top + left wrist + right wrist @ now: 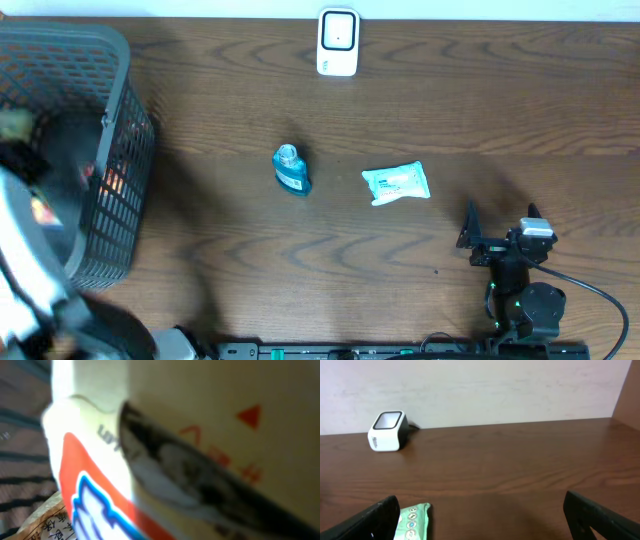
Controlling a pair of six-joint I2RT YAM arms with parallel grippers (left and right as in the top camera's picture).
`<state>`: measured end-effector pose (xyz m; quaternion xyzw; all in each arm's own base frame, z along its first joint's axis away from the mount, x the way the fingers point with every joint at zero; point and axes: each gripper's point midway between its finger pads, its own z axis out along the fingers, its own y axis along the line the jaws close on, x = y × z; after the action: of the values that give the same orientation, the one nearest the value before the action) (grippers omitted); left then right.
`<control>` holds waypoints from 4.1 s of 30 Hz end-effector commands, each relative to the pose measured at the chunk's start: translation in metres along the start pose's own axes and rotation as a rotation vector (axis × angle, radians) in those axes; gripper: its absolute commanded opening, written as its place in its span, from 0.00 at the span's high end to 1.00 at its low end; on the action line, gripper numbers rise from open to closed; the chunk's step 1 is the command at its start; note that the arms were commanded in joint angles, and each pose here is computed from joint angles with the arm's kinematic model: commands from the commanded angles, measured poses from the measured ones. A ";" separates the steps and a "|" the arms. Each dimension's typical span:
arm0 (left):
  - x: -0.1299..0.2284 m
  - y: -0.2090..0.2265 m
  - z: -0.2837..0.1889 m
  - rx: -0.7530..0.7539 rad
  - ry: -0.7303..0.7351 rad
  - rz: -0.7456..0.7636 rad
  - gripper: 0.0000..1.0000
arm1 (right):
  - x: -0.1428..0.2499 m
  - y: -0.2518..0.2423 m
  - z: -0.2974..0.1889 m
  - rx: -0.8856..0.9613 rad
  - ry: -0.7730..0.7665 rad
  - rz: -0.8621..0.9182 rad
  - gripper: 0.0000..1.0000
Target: Scan the item barcode
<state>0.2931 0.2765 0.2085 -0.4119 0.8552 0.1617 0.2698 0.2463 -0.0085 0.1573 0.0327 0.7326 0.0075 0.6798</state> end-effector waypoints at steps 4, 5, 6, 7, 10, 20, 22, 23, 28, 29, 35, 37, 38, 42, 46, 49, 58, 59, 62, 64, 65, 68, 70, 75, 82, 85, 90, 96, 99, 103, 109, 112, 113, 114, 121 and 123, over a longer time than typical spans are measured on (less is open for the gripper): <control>-0.050 -0.038 -0.182 0.488 -0.381 -0.319 0.93 | 0.002 -0.001 0.000 0.007 0.003 -0.012 0.01; -0.048 -0.050 -0.205 0.590 -0.397 -0.321 0.93 | 0.002 -0.001 0.000 0.006 0.004 -0.013 0.01; -0.044 -0.066 -0.228 0.700 -0.405 -0.295 0.93 | 0.002 -0.001 0.000 0.006 0.004 -0.012 0.01; -0.038 -0.082 -0.251 0.810 -0.409 -0.247 0.93 | 0.002 -0.001 0.000 0.007 0.004 -0.012 0.01; -0.009 -0.127 -0.307 1.076 -0.386 -0.085 0.93 | 0.002 -0.001 0.000 0.006 0.004 -0.012 0.01; 0.140 -0.256 -0.396 1.524 -0.184 0.559 0.93 | 0.002 -0.001 0.000 0.007 0.003 -0.012 0.01; 0.171 -0.284 -0.390 1.504 -0.117 0.626 0.93 | 0.002 -0.001 0.000 0.007 0.003 -0.012 0.01; 0.186 -0.298 -0.385 1.483 -0.087 0.658 0.93 | 0.002 -0.001 0.000 0.007 0.003 -0.012 0.01; 0.265 -0.358 -0.347 1.335 0.031 0.800 0.93 | 0.002 -0.001 0.000 0.006 0.004 -0.013 0.01; 0.280 -0.367 -0.336 1.296 0.053 0.819 0.93 | 0.002 -0.001 0.000 0.007 0.003 -0.012 0.01; 0.360 -0.403 -0.263 1.062 0.171 0.912 0.93 | 0.002 -0.001 0.000 0.007 0.003 -0.013 0.01; 0.377 -0.409 -0.236 0.972 0.209 0.891 0.93 | 0.002 -0.001 0.000 0.006 0.004 -0.012 0.01; 0.383 -0.411 -0.224 0.936 0.226 0.875 0.93 | 0.002 -0.001 0.000 0.007 0.003 -0.012 0.01; 0.394 -0.413 -0.187 0.796 0.267 0.768 0.93 | 0.002 -0.001 0.000 0.006 0.004 -0.012 0.01; 0.401 -0.413 -0.175 0.746 0.306 0.693 0.92 | 0.002 -0.001 0.000 0.007 0.003 -0.012 0.01; 0.403 -0.410 -0.172 0.726 0.322 0.680 0.83 | 0.002 -0.001 0.000 0.006 0.004 -0.012 0.01; 0.403 -0.393 -0.177 0.701 0.355 0.722 0.44 | 0.002 -0.001 0.000 0.007 0.003 -0.012 0.01; 0.400 -0.394 -0.187 0.738 0.358 0.732 0.43 | 0.002 -0.001 0.000 0.007 0.003 -0.012 0.01; 0.377 -0.401 -0.238 0.911 0.317 0.797 0.40 | 0.002 -0.001 0.000 0.007 0.003 -0.013 0.01; 0.349 -0.403 -0.282 1.042 0.231 0.827 0.33 | 0.002 -0.001 0.000 0.007 0.003 -0.012 0.01; 0.331 -0.401 -0.304 1.100 0.161 0.842 0.30 | 0.002 -0.001 0.000 0.007 0.003 -0.013 0.01; 0.265 -0.386 -0.350 1.146 -0.112 0.829 0.14 | 0.002 -0.001 0.000 0.007 0.003 -0.013 0.01; 0.208 -0.364 -0.364 1.067 -0.312 0.742 0.02 | 0.002 -0.001 0.000 0.006 0.004 -0.012 0.01; 0.081 -0.275 -0.344 0.689 -0.596 0.446 0.02 | 0.002 -0.001 0.000 0.006 0.004 -0.013 0.01; -0.011 -0.158 -0.265 0.356 -0.536 0.036 0.02 | 0.002 -0.001 0.000 0.007 0.003 -0.012 0.01; -0.030 -0.133 -0.228 0.331 -0.455 -0.020 0.02 | 0.002 -0.001 0.000 0.006 0.004 -0.012 0.01; -0.051 -0.105 -0.163 0.314 -0.321 -0.060 0.02 | 0.002 -0.001 0.000 0.007 0.003 -0.012 0.01; -0.051 -0.089 -0.076 0.305 -0.146 0.078 0.02 | 0.002 -0.001 0.000 0.007 0.003 -0.012 0.01; -0.037 -0.096 -0.034 0.325 -0.053 0.229 0.02 | 0.002 -0.001 0.000 0.006 0.004 -0.012 0.01; -0.004 -0.103 0.020 0.317 0.097 0.404 0.02 | 0.002 -0.001 0.000 0.006 0.004 -0.013 0.01; 0.044 -0.121 0.085 0.363 0.285 0.501 0.00 | 0.002 -0.001 0.000 0.006 0.004 -0.013 0.01; 0.063 -0.125 0.109 0.369 0.342 0.551 0.02 | 0.002 -0.001 0.000 0.006 0.004 -0.012 0.01; 0.066 -0.126 0.117 0.370 0.352 0.552 0.01 | 0.002 -0.001 0.000 0.006 0.004 -0.013 0.01; 0.070 -0.127 0.125 0.370 0.362 0.553 0.01 | 0.002 -0.001 0.000 0.006 0.004 -0.012 0.01; 0.094 -0.134 0.166 0.371 0.414 0.560 0.01 | 0.002 -0.001 0.000 0.007 0.004 -0.012 0.01; 0.102 -0.135 0.173 0.371 0.436 0.562 0.14 | 0.002 -0.001 0.000 0.007 0.004 -0.013 0.01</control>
<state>0.4105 0.2224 0.0300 -0.1438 0.9811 -0.0132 0.1291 0.2463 -0.0085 0.1573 0.0327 0.7326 0.0075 0.6798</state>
